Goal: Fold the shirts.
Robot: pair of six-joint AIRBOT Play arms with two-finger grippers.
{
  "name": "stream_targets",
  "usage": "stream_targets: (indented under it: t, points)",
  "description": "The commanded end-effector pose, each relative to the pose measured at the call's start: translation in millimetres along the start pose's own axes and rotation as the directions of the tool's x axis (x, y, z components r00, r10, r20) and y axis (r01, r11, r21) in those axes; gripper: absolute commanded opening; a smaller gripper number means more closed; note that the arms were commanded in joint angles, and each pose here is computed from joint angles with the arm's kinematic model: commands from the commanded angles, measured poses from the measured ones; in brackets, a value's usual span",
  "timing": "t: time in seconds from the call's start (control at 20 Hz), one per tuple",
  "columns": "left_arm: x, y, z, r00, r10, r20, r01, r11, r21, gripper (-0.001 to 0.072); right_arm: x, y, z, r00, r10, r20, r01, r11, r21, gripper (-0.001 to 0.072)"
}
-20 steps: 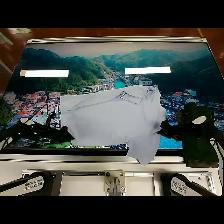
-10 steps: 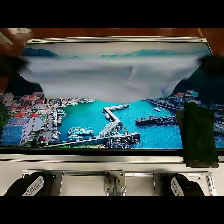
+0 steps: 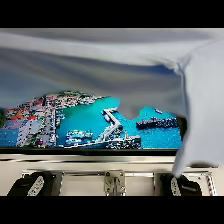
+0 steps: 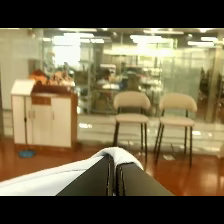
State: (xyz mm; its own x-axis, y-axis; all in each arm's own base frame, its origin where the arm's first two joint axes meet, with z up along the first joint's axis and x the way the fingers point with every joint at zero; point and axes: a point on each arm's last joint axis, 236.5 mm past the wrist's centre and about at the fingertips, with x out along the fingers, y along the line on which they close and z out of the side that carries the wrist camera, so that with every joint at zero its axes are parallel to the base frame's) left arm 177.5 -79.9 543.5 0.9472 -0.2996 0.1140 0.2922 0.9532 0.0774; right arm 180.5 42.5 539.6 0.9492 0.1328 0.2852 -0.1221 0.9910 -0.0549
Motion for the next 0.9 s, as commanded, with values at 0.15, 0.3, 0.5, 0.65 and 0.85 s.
stream_targets:
  t: [0.15,0.3,0.5,0.65,0.85]
  points:
    - [-15.2,12.9,-54.0,0.972,0.074,-0.223,-0.074,0.997,0.009,0.0038,-17.1,-23.7,-62.2,0.953,-0.111,-0.280,0.117,0.993,0.006,0.0059]
    - [-0.9,19.3,-96.3,0.936,0.050,-0.348,-0.066,0.997,-0.034,0.0038,-4.2,-28.3,-120.5,0.867,-0.074,-0.493,0.128,0.989,0.077,0.0059]
    - [25.7,31.4,-216.0,0.783,-0.039,-0.621,-0.083,0.983,-0.166,0.0038,0.7,-34.9,-259.6,0.522,0.052,-0.851,0.199,0.963,0.181,0.0059]
    - [41.5,39.8,-327.3,0.631,-0.116,-0.767,-0.171,0.944,-0.284,0.0038,17.6,-46.7,-366.8,0.355,0.116,-0.928,0.272,0.937,0.221,0.0058]
    - [87.5,71.2,-443.4,0.561,-0.119,-0.819,-0.309,0.888,-0.341,0.0038,97.7,-47.7,-485.8,0.408,0.118,-0.905,0.287,0.925,0.250,0.0058]
